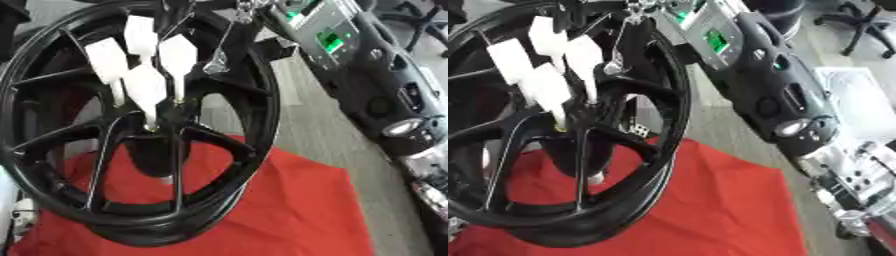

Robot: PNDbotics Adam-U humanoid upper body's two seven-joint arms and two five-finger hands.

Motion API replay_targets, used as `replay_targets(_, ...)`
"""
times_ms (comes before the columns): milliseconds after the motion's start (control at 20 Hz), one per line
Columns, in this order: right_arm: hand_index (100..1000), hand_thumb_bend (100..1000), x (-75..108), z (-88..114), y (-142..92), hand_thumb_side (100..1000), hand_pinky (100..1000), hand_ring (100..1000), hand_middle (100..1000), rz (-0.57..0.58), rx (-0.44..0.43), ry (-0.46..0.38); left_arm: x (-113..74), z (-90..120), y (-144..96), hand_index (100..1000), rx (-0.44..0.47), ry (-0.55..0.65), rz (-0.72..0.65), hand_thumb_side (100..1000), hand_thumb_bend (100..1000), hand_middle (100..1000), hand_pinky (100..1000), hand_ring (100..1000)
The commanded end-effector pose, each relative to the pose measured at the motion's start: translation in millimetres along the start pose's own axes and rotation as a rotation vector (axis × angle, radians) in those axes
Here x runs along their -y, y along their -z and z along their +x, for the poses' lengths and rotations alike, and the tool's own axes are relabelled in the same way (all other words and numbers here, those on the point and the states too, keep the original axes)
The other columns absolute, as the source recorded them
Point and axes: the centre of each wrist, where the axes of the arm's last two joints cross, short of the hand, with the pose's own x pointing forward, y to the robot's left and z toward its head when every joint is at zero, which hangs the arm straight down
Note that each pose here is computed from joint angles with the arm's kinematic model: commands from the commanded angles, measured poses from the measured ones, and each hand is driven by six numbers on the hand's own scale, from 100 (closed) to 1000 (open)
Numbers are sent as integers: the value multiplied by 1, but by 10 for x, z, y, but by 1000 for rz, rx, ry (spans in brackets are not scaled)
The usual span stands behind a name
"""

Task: Pull the pin out of the wheel hub.

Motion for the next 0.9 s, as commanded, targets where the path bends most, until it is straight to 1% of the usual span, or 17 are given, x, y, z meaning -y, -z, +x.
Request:
replay_targets(50, 787, 391, 83, -28, -30, 100, 815, 764, 742, -30, -20, -17, -26, 90, 43, 949, 34, 14, -4, 612, 870, 916, 859, 843)
replay_targets(150, 786, 385, 76, -40, -22, 100, 814, 762, 742, -39, -23, -13, -24, 89, 42, 949, 33, 14, -4, 612, 871, 917, 859, 843)
replay_targets(200, 786, 370, 73, -43, -18, 100, 814, 762, 741, -43, -24, -11, -23, 88, 41, 949, 33, 14, -4, 583, 869, 917, 859, 843)
replay_targets(250, 787, 377, 68, -47, -12, 100, 814, 762, 742, -45, -26, -10, -19, 87, 40, 949, 32, 13, -5, 612, 871, 917, 859, 843)
replay_targets(650, 784, 365, 9, -93, 31, 100, 812, 757, 738, -24, -36, 8, -17, 87, 37, 948, 33, 14, -3, 611, 871, 917, 861, 843)
replay_targets(900, 783, 360, -4, -117, -23, 100, 811, 756, 737, -18, -36, 16, -9, 89, 38, 948, 34, 14, -7, 611, 871, 917, 861, 843)
